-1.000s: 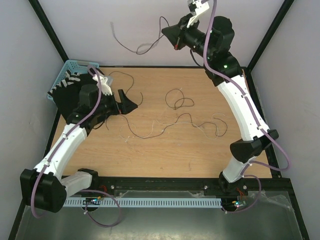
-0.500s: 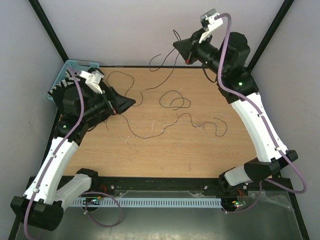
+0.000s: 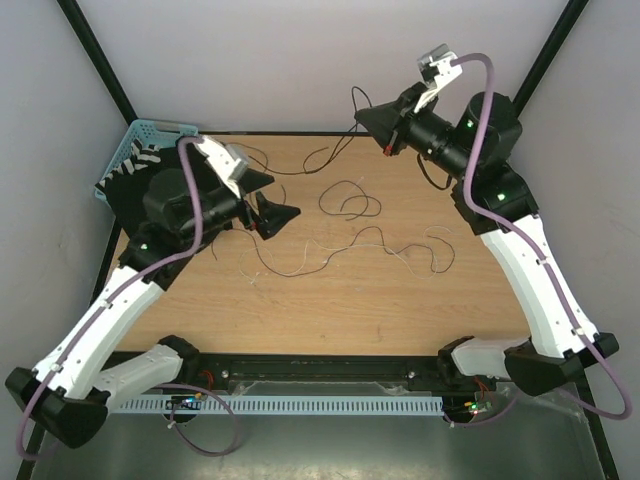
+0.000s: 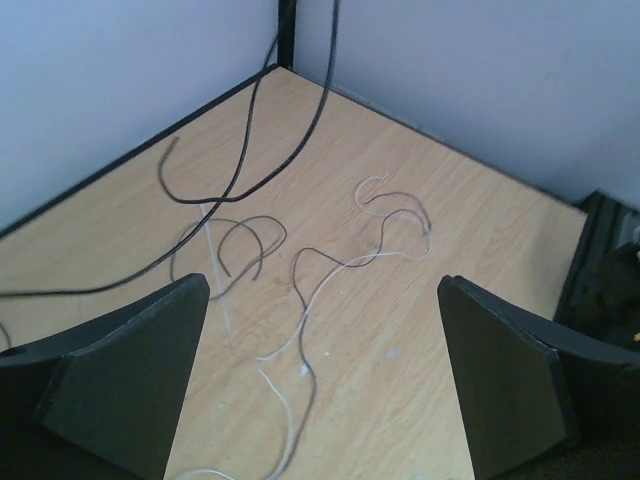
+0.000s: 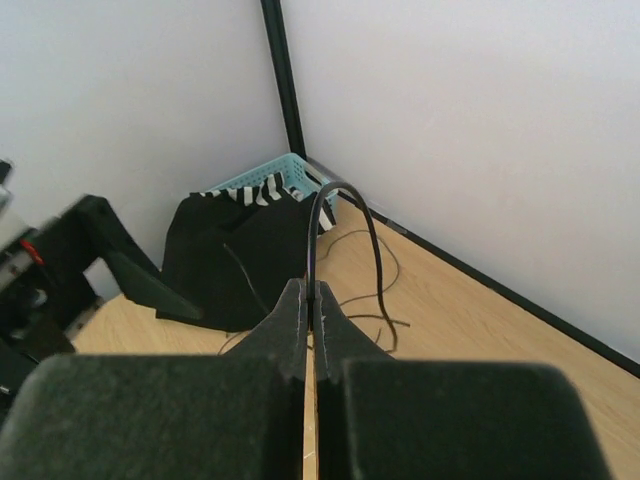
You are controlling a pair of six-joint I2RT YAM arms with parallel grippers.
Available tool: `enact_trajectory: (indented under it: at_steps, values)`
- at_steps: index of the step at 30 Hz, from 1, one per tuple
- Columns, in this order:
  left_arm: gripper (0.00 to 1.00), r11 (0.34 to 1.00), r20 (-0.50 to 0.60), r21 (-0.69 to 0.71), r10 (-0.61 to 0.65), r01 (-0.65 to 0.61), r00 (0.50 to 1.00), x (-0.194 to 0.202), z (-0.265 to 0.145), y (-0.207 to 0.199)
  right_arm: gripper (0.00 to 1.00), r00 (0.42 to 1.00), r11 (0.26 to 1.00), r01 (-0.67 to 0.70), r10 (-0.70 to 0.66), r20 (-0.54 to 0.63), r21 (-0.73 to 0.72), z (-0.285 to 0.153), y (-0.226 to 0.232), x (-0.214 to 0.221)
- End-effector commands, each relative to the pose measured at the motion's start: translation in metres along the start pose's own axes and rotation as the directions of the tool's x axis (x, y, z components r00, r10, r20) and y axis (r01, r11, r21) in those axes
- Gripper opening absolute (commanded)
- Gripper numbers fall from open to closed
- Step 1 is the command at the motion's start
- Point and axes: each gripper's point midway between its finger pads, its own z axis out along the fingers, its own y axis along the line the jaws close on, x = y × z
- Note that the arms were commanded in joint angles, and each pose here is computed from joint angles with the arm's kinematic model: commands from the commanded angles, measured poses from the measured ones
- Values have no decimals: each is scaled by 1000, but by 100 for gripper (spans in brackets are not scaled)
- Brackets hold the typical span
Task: Zip-tie the wires
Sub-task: Straighten the cable at the center of the board.
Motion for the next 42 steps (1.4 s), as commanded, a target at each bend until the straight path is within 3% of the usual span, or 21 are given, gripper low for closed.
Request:
enact_trajectory:
  at_steps: [1,13,22,32,37,38,42]
  values:
    - [99,958,41,-22,287,-286,957,0,18,9,2,999,999,-3,4,35,-51,-19,19,-18]
    - [96,924,187,-51,381,-378,906,-5,43,0,2,999,996,-10,14,47,-87,-34,32,-24]
    - [83,919,190,-148,390,-366,901,0,67,15,3,998,994,-5,12,56,-109,-44,40,-27]
    - [30,922,209,-167,380,-350,901,7,81,23,5,999,999,-6,8,37,-46,-45,27,-13]
    - [4,930,229,-122,368,-348,901,6,80,13,5,1000,995,-7,10,-24,104,-46,-4,14]
    - [0,933,233,-110,360,-343,904,6,80,11,5,999,989,3,2,-36,148,-49,-12,18]
    - [0,953,215,-49,302,-299,929,18,82,2,4,993,911,82,-38,-115,405,-69,-67,40]
